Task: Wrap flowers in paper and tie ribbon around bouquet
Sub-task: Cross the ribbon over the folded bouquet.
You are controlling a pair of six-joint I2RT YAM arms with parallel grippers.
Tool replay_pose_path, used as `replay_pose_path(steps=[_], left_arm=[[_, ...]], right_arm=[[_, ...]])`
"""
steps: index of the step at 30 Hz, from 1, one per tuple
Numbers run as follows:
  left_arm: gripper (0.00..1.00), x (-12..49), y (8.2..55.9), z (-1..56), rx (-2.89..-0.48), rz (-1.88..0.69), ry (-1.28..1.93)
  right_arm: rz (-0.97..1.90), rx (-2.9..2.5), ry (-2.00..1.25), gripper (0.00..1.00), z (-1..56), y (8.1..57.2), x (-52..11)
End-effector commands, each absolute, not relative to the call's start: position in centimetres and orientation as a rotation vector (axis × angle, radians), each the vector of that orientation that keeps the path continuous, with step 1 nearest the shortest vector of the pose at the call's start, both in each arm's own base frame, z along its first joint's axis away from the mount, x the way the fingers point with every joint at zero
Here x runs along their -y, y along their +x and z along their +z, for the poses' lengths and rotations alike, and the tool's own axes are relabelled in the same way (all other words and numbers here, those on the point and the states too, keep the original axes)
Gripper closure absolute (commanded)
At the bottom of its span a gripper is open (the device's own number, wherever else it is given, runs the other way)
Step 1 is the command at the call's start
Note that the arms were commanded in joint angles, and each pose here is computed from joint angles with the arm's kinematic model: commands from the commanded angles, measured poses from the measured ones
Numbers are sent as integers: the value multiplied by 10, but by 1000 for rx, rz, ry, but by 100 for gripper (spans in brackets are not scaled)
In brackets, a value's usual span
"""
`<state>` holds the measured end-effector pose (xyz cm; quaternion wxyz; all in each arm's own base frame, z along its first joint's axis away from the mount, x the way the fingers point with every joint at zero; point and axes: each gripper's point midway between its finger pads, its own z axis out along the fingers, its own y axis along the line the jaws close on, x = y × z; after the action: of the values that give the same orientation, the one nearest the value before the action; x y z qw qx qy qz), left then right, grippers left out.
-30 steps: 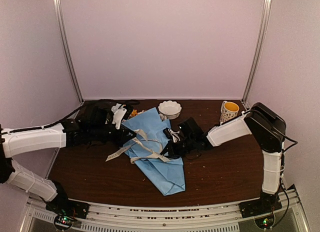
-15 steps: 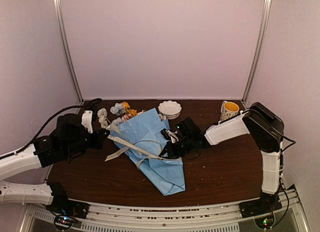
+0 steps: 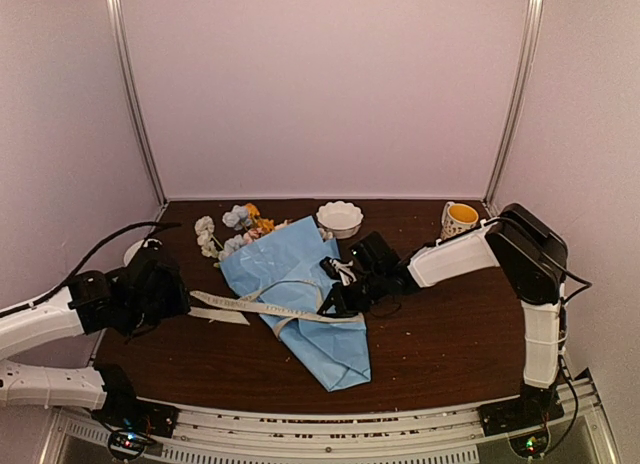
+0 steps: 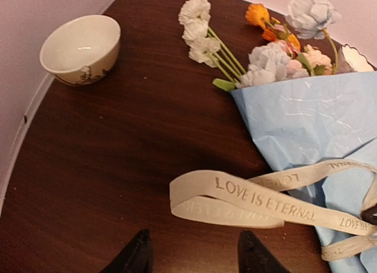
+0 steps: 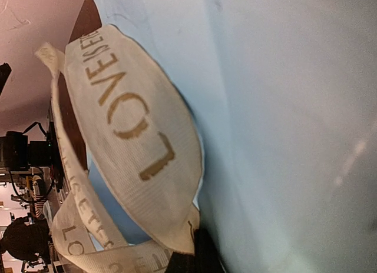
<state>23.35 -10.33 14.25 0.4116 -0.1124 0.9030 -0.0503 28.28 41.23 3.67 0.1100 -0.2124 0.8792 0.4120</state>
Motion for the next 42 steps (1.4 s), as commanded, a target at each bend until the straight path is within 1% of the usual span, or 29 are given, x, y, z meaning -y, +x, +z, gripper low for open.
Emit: replay_pose_path(steps=[1, 4, 5, 7, 9, 12, 15, 17, 21, 24, 27, 32, 38, 42], left_arm=[[45, 85, 236, 158, -2197, -53, -392], [41, 118, 252, 184, -2129, -86, -225], [41, 137, 259, 196, -2094, -79, -70], [45, 193, 267, 216, -2004, -197, 261], [50, 259, 257, 222, -1921, -401, 609], [51, 324, 245, 210, -1864, -528, 996], [51, 369, 232, 178, -1867, -533, 1315], [50, 389, 222, 161, -1822, -520, 1470], [49, 406, 228, 143, -1716, -464, 1581], [52, 410, 229, 125, -1684, -418, 1673], [53, 411, 230, 107, -1692, -393, 1730], [59, 400, 243, 82, -1723, -246, 1777], [67, 392, 241, 58, -1800, -197, 1856], [80, 385, 249, 51, -1833, -121, 1832]], right_arm=[[1130, -2679, -619, 100, 15, 278, -400], [1132, -2678, -624, 100, 16, 277, -400], [1132, -2678, -624, 100, 17, 276, -399], [1137, -2676, -624, 100, 18, 275, -399], [1154, -2677, -621, 100, 18, 274, -400], [1181, -2686, -608, 100, 18, 272, -401], [1192, -2684, -594, 100, 20, 271, -401], [1205, -2676, -585, 100, 23, 272, -402], [1219, -2674, -582, 100, 27, 271, -403], [1252, -2673, -581, 100, 30, 269, -405], [1286, -2677, -562, 100, 33, 267, -407], [1296, -2683, -556, 100, 37, 265, -407], [1310, -2692, -559, 100, 40, 261, -406], [1322, -2690, -553, 100, 41, 261, -407]])
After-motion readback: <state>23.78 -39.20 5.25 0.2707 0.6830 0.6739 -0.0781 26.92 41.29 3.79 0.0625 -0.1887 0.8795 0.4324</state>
